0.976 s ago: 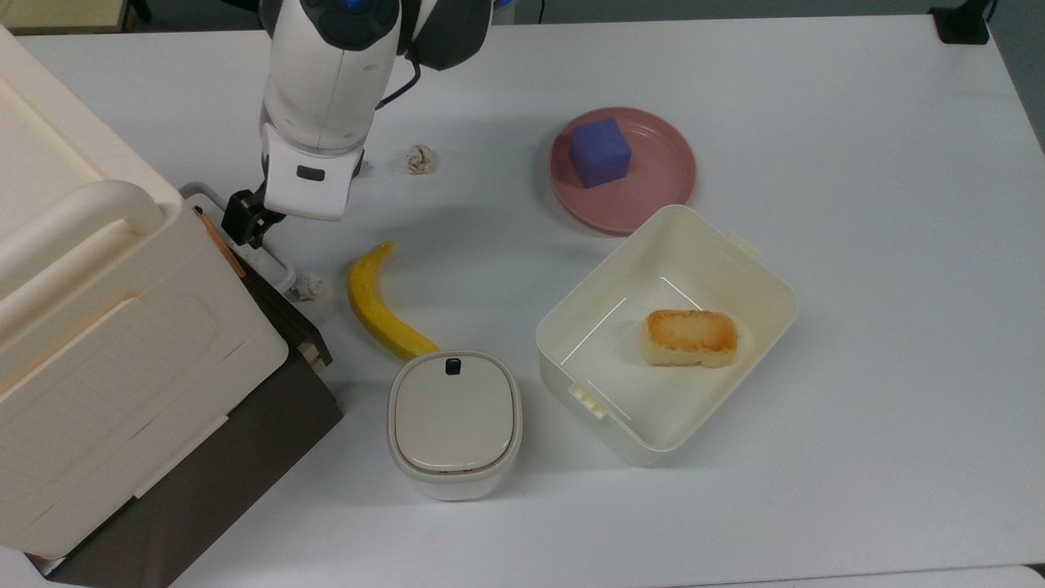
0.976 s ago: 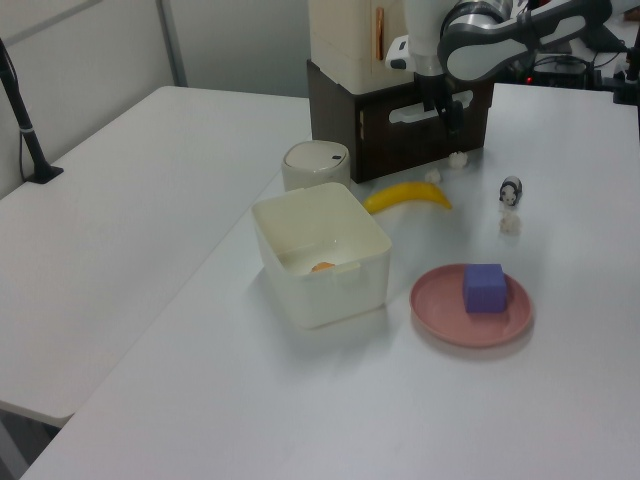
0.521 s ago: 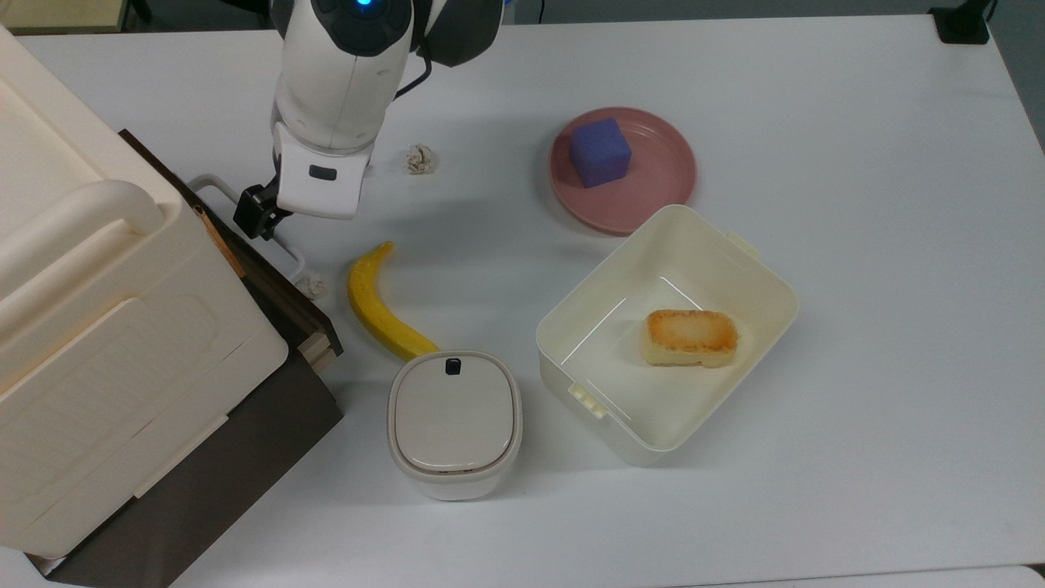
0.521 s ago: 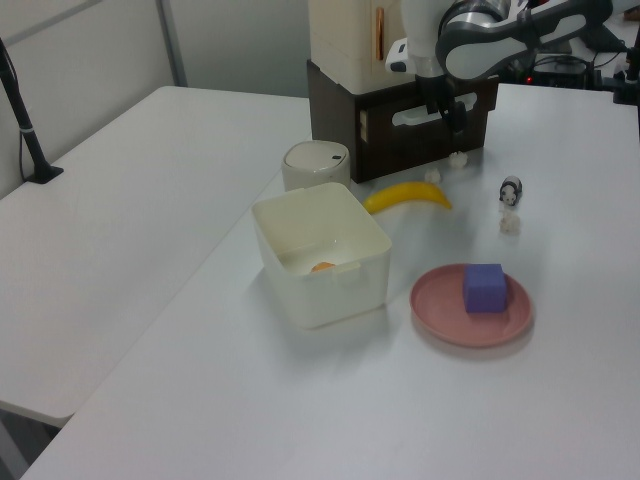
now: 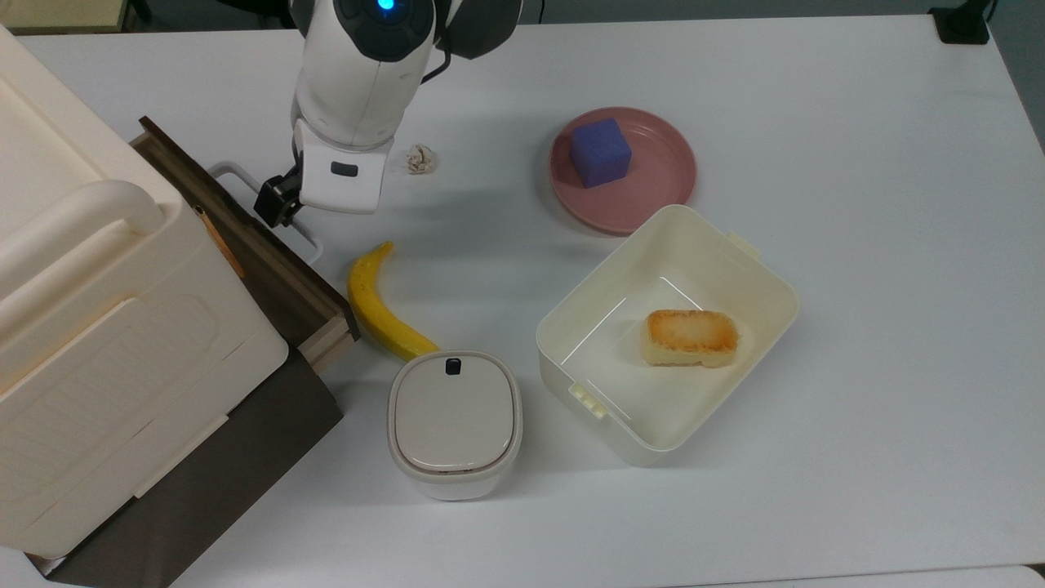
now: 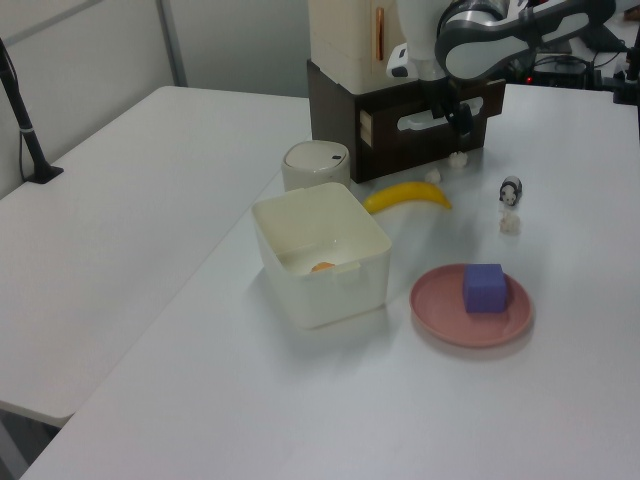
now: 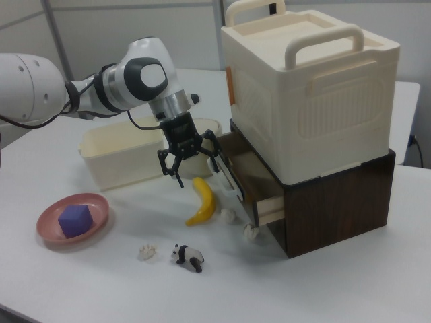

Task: Slide open the drawer
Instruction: 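Pull the drawer handle outward away from the wooden unit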

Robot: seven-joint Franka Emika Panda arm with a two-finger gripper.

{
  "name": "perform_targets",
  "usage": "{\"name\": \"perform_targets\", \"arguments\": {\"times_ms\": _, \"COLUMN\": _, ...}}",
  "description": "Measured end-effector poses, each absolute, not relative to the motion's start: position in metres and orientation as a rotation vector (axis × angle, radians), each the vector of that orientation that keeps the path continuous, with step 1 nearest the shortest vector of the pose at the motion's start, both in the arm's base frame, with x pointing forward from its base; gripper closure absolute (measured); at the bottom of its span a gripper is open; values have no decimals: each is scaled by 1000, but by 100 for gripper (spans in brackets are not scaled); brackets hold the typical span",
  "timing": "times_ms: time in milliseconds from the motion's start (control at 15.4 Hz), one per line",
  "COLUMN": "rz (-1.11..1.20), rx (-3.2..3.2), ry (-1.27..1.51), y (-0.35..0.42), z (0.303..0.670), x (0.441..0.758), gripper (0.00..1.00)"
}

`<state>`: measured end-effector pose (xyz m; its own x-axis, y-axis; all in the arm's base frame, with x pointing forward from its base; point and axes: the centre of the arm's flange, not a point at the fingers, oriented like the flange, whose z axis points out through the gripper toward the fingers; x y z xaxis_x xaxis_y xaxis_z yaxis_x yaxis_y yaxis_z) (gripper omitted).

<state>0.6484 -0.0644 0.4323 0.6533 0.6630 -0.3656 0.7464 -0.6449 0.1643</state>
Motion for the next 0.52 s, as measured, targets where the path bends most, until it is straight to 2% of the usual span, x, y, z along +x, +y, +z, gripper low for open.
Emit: {"name": "perform_targets", "arguments": {"times_ms": 521, "rz": -470, "rx": 2595, "ry": 1148, "y": -50, "z": 432, "x": 640, "gripper": 0}}
